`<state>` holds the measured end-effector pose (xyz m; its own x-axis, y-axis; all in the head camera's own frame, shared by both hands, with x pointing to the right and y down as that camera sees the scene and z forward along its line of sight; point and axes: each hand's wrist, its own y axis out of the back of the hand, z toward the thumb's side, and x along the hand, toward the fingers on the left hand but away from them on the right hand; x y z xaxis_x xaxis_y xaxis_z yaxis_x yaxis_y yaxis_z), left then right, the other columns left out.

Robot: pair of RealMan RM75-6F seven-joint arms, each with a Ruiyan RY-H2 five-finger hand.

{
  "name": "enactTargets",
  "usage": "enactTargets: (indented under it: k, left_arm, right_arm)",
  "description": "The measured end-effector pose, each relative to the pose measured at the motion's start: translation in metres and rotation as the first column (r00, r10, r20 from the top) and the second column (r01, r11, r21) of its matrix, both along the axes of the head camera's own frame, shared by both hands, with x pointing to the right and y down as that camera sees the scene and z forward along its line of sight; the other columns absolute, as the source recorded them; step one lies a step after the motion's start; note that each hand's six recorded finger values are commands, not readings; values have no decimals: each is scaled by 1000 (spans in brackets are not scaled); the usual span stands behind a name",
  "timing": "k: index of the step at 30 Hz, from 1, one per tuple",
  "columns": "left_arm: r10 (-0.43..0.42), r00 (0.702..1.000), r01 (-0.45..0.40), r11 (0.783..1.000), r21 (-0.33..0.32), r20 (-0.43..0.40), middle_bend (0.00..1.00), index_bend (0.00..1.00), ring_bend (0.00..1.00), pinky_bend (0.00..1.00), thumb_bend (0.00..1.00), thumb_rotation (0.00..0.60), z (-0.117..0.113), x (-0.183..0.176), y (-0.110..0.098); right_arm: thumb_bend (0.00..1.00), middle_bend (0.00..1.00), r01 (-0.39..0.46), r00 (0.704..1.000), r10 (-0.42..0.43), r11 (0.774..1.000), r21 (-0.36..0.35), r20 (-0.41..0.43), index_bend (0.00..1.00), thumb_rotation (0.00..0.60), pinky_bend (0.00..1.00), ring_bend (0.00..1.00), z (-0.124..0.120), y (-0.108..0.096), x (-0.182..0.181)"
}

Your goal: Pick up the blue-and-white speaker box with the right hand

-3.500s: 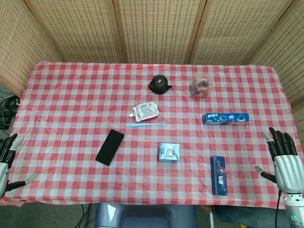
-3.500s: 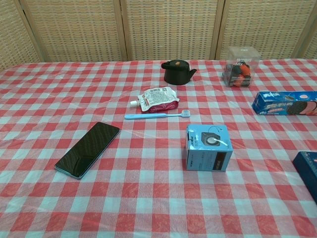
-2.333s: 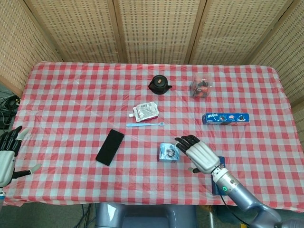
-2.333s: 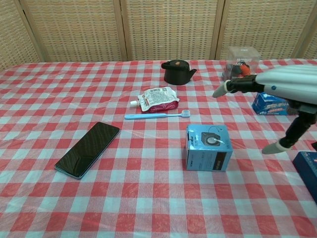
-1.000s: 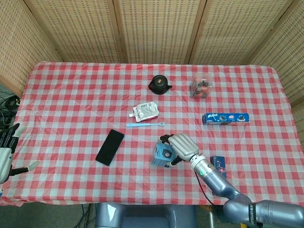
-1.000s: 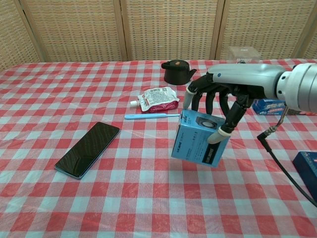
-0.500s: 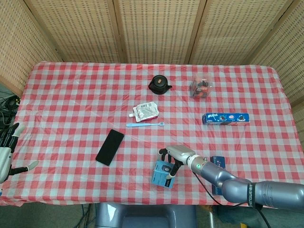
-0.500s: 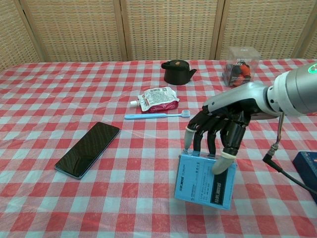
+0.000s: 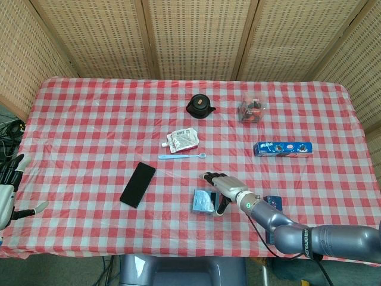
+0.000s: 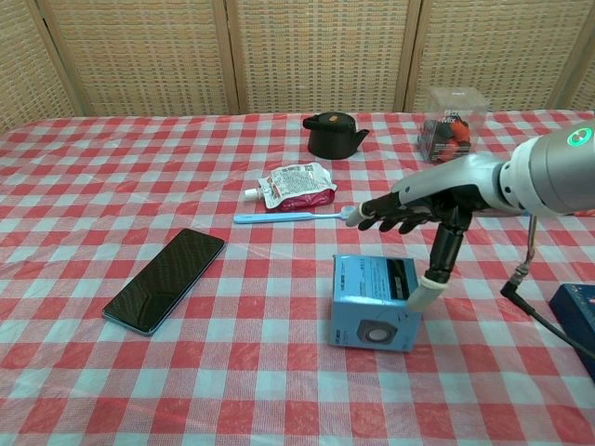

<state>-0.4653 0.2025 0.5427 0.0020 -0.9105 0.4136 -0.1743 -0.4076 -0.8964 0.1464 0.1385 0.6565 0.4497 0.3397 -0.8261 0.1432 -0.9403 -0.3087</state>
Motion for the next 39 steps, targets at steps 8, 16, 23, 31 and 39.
enactTargets:
  k: [8,16,23,31,39]
  left_arm:
    - [9,1000,-9,1000,2,1,0,0,0,0,0,600,0,3,1]
    - [12,1000,-12,1000,3,0,0,0,0,0,0,600,-1,4,3]
    - [7,1000,-7,1000,5,-2,0,0,0,0,0,600,-1,2,2]
    - [7,1000,-7,1000,5,-6,0,0,0,0,0,600,-2,2,2]
    - [7,1000,-7,1000,4,-6,0,0,0,0,0,600,-2,2,2]
  right_arm:
    - [0,0,-16,997,-6,958,286,75,12,600,0,0,-34,-22,-2]
    - [0,96,132,986,-159,915,382,41,118,600,0,8,-32,14,-4]
    - [0,122,247,962,-273,859,448,-7,126,600,0,30,-14,49,-10]
    - [17,283,286,950,-310,803,523,-44,253,600,170,247,-3,56,-14]
    - [283,480,301,944,-320,722,623,-86,420,600,427,439,9,51,-15]
